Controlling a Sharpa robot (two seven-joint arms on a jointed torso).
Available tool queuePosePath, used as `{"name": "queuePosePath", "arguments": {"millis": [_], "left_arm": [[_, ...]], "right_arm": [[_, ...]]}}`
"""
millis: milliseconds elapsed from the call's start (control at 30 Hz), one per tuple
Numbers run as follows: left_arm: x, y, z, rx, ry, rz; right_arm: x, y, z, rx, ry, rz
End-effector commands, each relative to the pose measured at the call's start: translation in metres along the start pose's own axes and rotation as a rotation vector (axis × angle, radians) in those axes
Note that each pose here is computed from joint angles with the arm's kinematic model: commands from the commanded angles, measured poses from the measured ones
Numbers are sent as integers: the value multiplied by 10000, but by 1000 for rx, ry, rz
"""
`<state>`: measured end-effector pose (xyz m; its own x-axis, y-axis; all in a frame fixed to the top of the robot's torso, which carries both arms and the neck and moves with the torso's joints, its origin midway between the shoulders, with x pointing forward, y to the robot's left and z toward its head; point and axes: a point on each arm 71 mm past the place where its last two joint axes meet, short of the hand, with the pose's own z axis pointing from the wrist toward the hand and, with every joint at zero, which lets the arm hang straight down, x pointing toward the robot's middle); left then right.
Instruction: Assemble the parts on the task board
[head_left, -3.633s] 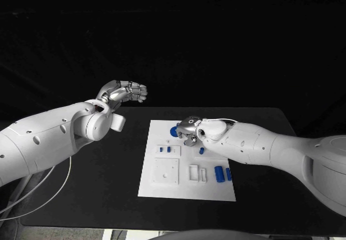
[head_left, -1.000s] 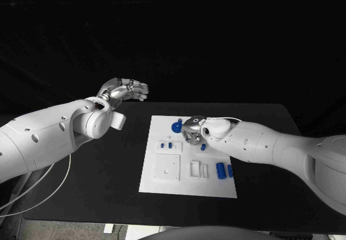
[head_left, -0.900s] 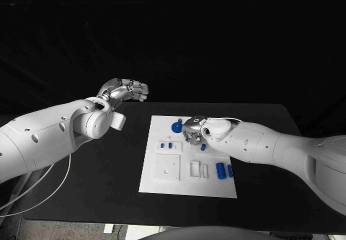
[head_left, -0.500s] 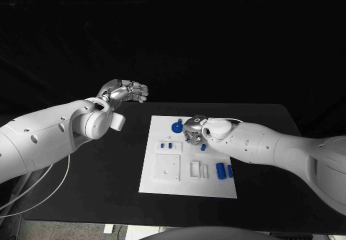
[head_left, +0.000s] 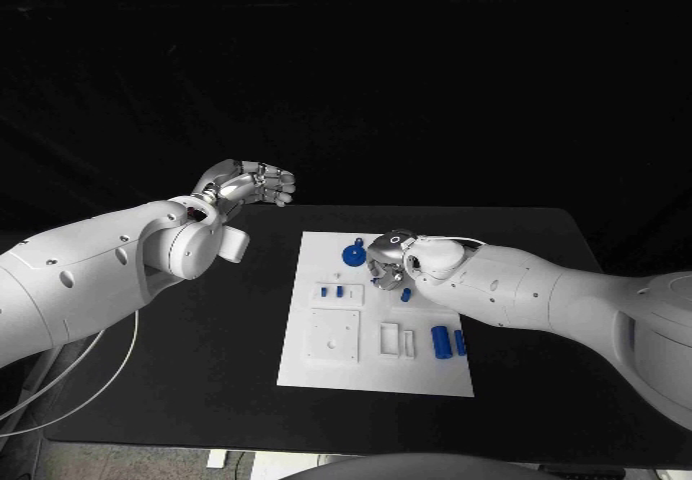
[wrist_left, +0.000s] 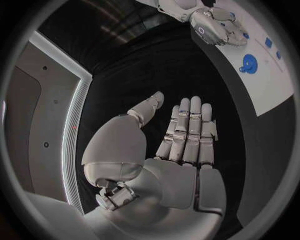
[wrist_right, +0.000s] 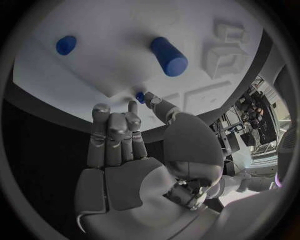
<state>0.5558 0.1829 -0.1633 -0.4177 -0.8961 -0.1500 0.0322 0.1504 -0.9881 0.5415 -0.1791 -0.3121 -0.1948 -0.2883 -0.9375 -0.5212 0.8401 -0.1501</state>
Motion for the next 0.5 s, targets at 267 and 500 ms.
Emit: {"name": "queuePosePath", "arguments": {"millis": [267,500], "left_arm": [[11,-12,5,7,13,3],[3,-11,1,7,12,4]], "right_arm": [[13,20,-6,-7,16,2],[15,41,-5,-11,17,-2]]}}
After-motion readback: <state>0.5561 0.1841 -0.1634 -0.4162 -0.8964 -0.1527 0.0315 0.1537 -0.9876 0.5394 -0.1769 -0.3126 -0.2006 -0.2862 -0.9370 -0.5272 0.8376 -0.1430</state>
